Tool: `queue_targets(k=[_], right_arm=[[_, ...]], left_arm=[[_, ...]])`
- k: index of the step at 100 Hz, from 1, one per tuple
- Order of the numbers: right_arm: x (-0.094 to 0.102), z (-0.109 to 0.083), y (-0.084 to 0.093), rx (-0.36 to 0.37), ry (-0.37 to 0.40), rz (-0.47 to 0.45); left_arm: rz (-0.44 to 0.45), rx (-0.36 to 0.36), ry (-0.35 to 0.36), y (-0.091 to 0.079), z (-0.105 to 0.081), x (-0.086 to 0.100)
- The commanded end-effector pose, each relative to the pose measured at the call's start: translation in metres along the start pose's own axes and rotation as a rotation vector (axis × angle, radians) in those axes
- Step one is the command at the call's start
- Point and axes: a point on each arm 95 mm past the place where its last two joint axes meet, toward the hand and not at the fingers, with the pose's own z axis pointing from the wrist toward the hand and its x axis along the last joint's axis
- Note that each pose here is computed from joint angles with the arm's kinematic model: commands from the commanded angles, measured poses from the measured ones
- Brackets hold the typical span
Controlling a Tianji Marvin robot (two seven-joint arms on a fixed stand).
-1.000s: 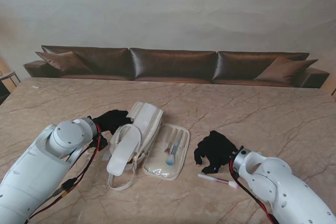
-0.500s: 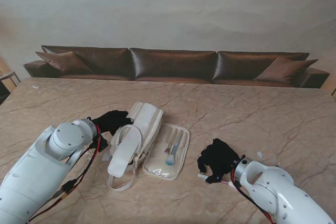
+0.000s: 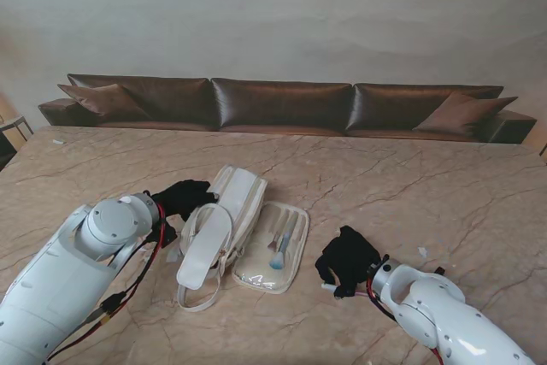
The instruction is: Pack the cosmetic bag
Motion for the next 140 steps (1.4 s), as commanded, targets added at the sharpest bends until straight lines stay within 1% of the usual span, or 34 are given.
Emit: queue_targets(k=[1,38,54,69,79,92,106,127,140], right_arm=[[0.002,-0.001,-0.011,0.025,-0.023,0.002],[-0.014,0.006,-0.015,-0.002,-0.217,-0.014],[-0.018,0.004,-0.011,-0.002,-0.243,0.044],[-0.024,-0.004,-0.004,0.033,-0.256,0.059],[-0.028,-0.012,-0.004,0.06,-0.269,0.068],[-0.031,-0.023,0.0,0.074,-0.264,0.099],[-0.034,-0.03,0.001,0.034,-0.21,0.179],[-0.038,-0.032,0.001,-0.035,-0.165,0.3],[-0.04,-0.033,0.001,-0.038,-0.112,0.341]], left_arm=[[-0.002,-0.003,0.008,0.0,0.0,0.003],[-0.007,-0.006,0.011,0.002,0.0,0.003],[-0.007,0.001,0.011,0.001,-0.001,0.002],[-0.007,0.004,0.009,0.001,-0.002,0.001],[-0.008,0.006,0.009,0.001,-0.003,0.0],[-0.011,0.007,0.009,0.002,-0.003,-0.001],[-0.015,0.007,0.009,0.003,-0.003,-0.002],[-0.021,0.008,0.012,0.004,-0.002,-0.001],[-0.02,0.01,0.011,0.003,-0.003,-0.001]])
